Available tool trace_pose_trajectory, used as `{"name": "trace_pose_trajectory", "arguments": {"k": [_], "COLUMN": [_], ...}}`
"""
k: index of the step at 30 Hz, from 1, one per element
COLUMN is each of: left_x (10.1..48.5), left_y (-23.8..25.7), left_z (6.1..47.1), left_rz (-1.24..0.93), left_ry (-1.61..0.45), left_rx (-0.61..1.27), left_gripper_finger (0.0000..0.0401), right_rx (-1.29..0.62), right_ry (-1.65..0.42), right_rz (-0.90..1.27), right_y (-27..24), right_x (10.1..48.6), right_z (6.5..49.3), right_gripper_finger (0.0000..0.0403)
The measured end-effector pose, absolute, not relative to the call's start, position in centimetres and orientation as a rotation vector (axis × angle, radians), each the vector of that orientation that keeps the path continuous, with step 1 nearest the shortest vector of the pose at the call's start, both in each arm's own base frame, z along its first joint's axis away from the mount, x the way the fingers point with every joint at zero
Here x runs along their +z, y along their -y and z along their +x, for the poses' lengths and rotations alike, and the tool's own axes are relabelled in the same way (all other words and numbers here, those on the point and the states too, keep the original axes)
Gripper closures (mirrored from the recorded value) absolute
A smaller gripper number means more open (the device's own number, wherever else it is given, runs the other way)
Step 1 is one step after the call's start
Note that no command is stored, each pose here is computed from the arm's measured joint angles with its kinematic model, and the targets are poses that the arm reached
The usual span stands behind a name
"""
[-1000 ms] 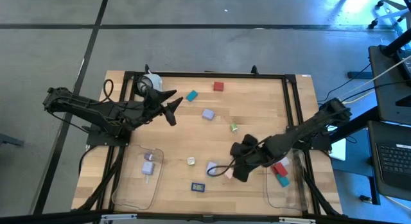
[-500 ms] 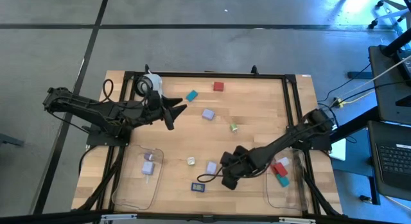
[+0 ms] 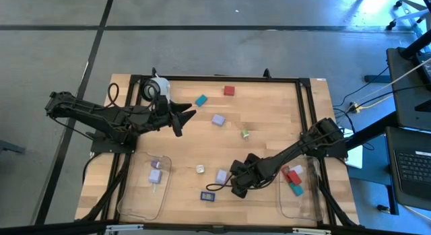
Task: Pick & Place Office items
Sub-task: Put the white adapter into the left transparent bin
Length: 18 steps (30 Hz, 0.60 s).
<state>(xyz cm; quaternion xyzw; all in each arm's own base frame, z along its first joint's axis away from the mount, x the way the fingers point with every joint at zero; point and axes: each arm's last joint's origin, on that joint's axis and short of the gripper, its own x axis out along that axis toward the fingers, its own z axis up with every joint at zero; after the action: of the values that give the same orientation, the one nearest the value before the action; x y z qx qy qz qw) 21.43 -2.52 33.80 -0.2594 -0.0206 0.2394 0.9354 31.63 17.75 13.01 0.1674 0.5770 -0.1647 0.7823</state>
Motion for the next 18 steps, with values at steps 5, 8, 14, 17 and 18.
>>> {"name": "trace_pose_trajectory", "arguments": {"k": [5,8,14,17,18], "left_x": [33.8,33.8,33.8,33.8,33.8], "left_y": [2.5,2.5,2.5,2.5,2.5], "left_z": [21.4,21.4,21.4,21.4,21.4], "left_rz": [-0.53,-0.53,-0.53,-0.527,-0.526], "left_ry": [0.042,0.042,0.043,0.046,0.048], "left_rx": [0.489,0.489,0.494,0.51,0.516], "left_gripper_finger": [0.0196,0.0197,0.0196,0.0196,0.0197], "right_rx": [-0.356,-0.366,-0.337,-0.336,-0.344], "right_ry": [-1.252,-1.244,-1.198,-1.123,-1.089], "right_rz": [0.367,0.386,0.45,0.458,0.451], "right_y": [-17.7,-17.7,-16.7,-15.6,-15.2], "right_x": [13.0,13.2,15.4,17.5,18.3], "right_z": [31.6,31.6,31.9,32.0,32.0], "right_gripper_finger": [0.0205,0.0205,0.0205,0.0205,0.0205]}}
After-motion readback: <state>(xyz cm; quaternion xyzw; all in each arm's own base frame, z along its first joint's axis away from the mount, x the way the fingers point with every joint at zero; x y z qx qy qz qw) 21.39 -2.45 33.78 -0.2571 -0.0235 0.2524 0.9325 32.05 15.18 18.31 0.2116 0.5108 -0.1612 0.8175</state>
